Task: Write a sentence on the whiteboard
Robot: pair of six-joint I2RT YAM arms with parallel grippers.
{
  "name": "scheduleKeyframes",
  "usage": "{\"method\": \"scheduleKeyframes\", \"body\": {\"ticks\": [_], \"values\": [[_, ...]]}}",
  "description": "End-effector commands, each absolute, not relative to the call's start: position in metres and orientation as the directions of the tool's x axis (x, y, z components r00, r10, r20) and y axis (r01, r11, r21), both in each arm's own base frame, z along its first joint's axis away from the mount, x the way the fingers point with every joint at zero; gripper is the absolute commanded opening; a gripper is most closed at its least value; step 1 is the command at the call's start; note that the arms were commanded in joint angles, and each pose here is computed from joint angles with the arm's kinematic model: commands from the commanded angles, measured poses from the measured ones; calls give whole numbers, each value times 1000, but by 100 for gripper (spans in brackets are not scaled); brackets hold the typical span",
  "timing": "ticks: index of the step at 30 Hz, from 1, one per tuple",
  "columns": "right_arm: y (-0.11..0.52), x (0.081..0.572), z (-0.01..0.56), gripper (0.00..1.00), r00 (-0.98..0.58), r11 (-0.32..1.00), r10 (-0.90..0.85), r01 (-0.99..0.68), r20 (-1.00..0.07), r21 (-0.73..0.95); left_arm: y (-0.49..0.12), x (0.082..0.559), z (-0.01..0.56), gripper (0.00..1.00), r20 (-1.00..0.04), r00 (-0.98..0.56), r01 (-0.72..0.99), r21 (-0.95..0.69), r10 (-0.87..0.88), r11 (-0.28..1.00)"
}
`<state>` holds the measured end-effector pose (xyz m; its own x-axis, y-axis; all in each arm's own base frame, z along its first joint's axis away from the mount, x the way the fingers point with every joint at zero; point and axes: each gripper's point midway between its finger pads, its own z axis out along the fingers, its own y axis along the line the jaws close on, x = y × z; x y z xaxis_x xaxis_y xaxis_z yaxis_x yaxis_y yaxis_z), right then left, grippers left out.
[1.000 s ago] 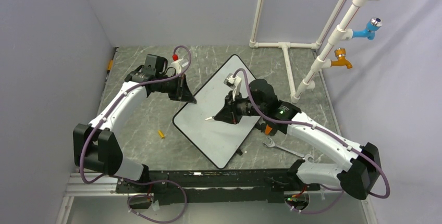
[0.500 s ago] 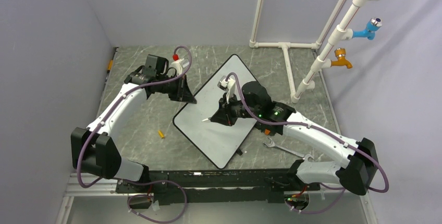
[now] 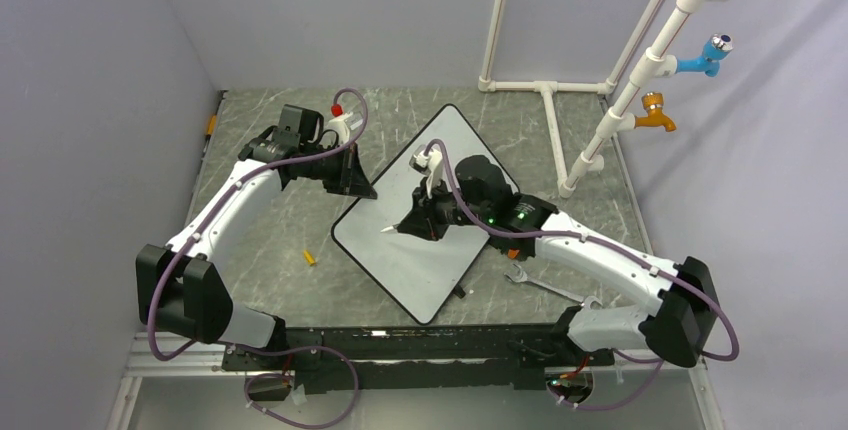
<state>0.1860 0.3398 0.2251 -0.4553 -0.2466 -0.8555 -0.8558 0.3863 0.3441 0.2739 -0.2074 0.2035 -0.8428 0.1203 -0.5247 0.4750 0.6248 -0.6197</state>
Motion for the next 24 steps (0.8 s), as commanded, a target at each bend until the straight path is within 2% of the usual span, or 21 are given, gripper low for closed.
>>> {"method": "scheduleKeyframes", "body": {"ticks": [1, 24], "values": [[359, 192, 264, 0, -376, 343, -175, -889, -910, 302, -192, 295, 208, 0, -629, -766, 517, -480, 133, 708], [395, 193, 245, 0, -352, 376, -244, -893, -904, 247, -191, 295, 207, 0, -627, -767, 516, -478, 135, 711]]}}
